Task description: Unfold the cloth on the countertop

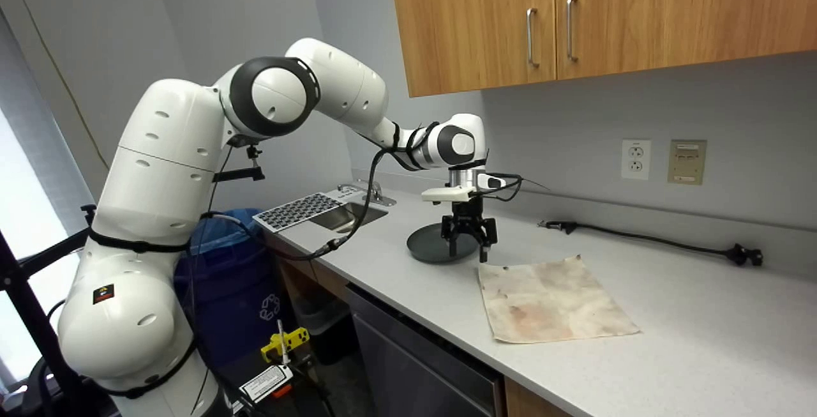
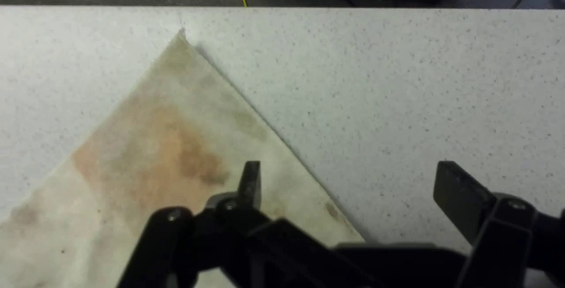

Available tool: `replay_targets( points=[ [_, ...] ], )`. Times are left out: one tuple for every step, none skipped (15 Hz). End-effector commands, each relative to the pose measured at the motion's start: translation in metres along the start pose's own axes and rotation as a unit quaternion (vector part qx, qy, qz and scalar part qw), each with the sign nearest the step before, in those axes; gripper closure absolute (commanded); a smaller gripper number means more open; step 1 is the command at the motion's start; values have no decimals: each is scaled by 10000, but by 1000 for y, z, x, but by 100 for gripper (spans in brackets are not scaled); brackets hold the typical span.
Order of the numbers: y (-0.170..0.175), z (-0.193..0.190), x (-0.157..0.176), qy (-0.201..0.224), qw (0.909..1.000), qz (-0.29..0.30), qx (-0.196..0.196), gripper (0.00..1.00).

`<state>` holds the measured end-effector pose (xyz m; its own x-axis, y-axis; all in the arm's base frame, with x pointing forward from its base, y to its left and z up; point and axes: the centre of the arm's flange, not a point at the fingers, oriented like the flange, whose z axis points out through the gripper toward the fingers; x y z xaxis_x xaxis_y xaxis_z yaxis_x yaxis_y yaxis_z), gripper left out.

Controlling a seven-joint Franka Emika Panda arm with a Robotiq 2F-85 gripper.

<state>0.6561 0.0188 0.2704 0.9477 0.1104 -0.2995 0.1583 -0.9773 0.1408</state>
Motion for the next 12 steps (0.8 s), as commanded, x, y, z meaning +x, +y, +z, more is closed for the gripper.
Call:
replay_targets(
  points=[
    [10,6,-77,252,9990,361,-59,0],
    [11,5,-86,388,9983,432,-88,0],
    [9,3,-95,549,9971,511,-144,0],
    [5,-1,-106,771,9950,585,-237,0],
    [5,-3,-111,960,9926,654,-362,0],
    [4,-7,-119,1154,9894,739,-475,0],
    [2,-12,-126,1349,9859,817,-553,0],
    [0,-15,-134,1525,9824,877,-632,0],
    [-1,-17,-140,1711,9780,955,-716,0],
    [-2,-18,-146,1886,9737,998,-793,0],
    [-2,-21,-152,2087,9684,1039,-890,0],
    [-3,-21,-156,2259,9633,1077,-965,0]
  ],
)
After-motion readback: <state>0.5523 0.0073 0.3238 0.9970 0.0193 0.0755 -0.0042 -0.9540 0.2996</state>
